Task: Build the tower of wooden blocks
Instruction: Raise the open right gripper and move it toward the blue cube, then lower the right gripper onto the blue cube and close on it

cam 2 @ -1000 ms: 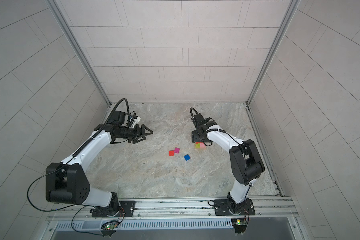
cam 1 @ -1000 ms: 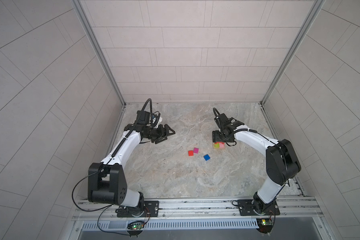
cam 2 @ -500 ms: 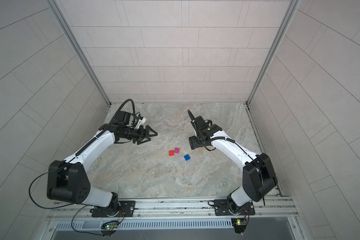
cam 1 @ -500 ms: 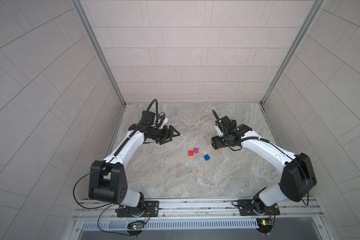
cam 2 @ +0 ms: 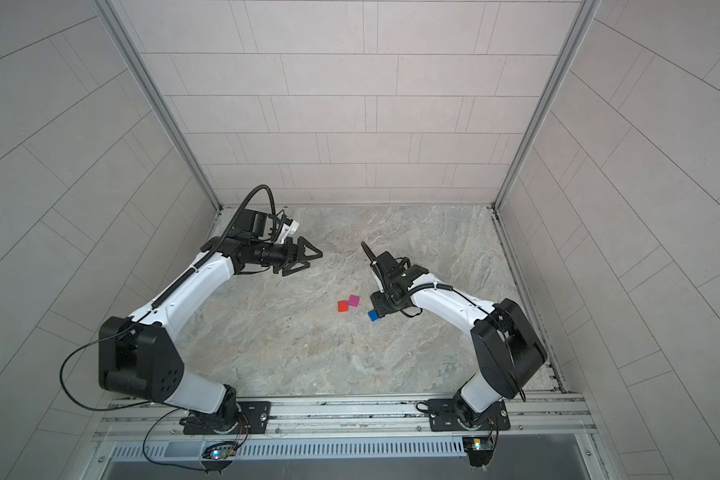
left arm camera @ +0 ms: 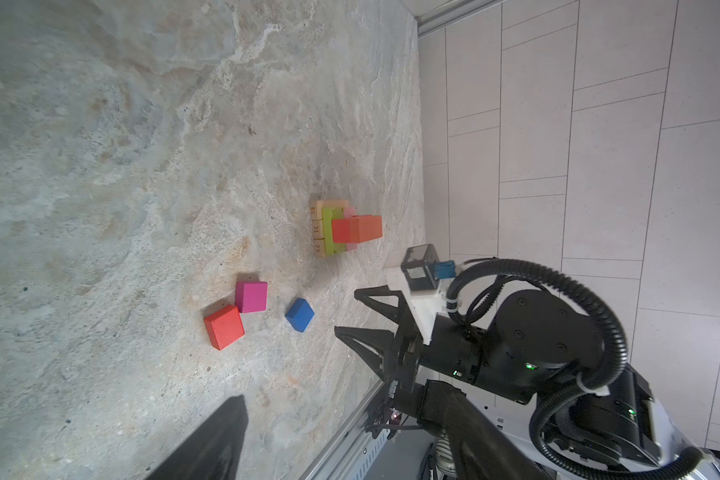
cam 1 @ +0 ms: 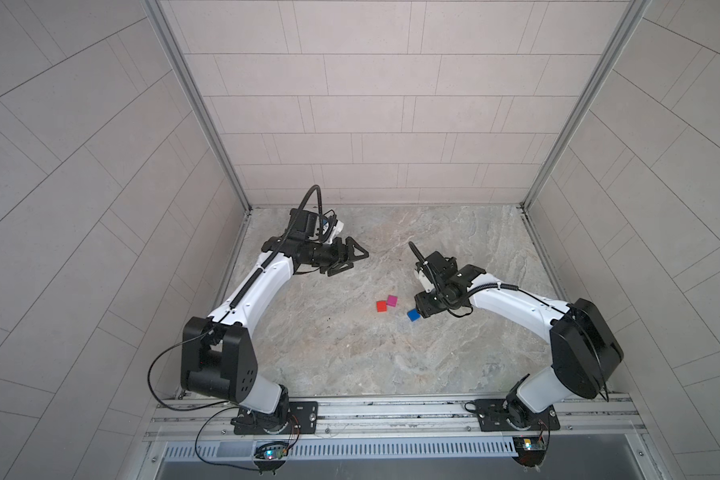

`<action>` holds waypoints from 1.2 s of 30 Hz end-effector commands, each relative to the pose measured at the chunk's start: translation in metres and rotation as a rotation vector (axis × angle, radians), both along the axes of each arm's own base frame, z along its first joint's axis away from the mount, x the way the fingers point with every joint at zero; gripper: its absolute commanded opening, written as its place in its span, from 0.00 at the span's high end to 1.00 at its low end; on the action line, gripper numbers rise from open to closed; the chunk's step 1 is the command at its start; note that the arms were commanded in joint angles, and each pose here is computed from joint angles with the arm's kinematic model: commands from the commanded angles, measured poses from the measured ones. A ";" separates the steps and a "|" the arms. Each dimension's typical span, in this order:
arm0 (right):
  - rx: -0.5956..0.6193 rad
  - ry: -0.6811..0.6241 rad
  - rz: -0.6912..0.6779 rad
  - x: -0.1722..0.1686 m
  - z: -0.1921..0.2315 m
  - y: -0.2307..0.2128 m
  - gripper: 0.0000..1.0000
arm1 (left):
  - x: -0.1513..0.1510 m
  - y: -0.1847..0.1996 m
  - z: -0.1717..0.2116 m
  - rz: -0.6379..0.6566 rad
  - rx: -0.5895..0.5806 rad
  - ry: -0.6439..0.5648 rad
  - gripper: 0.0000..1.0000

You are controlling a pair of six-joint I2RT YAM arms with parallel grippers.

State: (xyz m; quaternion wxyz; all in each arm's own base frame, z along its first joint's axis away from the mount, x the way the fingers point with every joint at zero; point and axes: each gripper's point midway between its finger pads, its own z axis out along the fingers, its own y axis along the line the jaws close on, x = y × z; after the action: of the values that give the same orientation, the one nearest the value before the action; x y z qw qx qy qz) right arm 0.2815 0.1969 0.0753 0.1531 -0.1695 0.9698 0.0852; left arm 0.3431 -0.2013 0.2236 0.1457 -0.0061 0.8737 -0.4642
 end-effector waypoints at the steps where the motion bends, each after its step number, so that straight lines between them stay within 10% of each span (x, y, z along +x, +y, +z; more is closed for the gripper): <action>1: 0.057 -0.017 0.037 -0.001 -0.006 0.016 0.40 | 0.001 0.000 -0.014 -0.011 0.032 0.024 0.18; 36: -0.082 -0.006 0.075 0.009 -0.043 0.027 0.60 | -0.013 0.001 -0.024 -0.033 0.018 0.033 0.18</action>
State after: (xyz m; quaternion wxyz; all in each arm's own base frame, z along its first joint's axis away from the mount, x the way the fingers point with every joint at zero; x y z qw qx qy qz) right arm 0.2927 0.2277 0.0357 0.1547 -0.2053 0.9640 0.0683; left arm 0.3350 -0.1989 0.1912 0.1132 -0.0140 0.8852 -0.4510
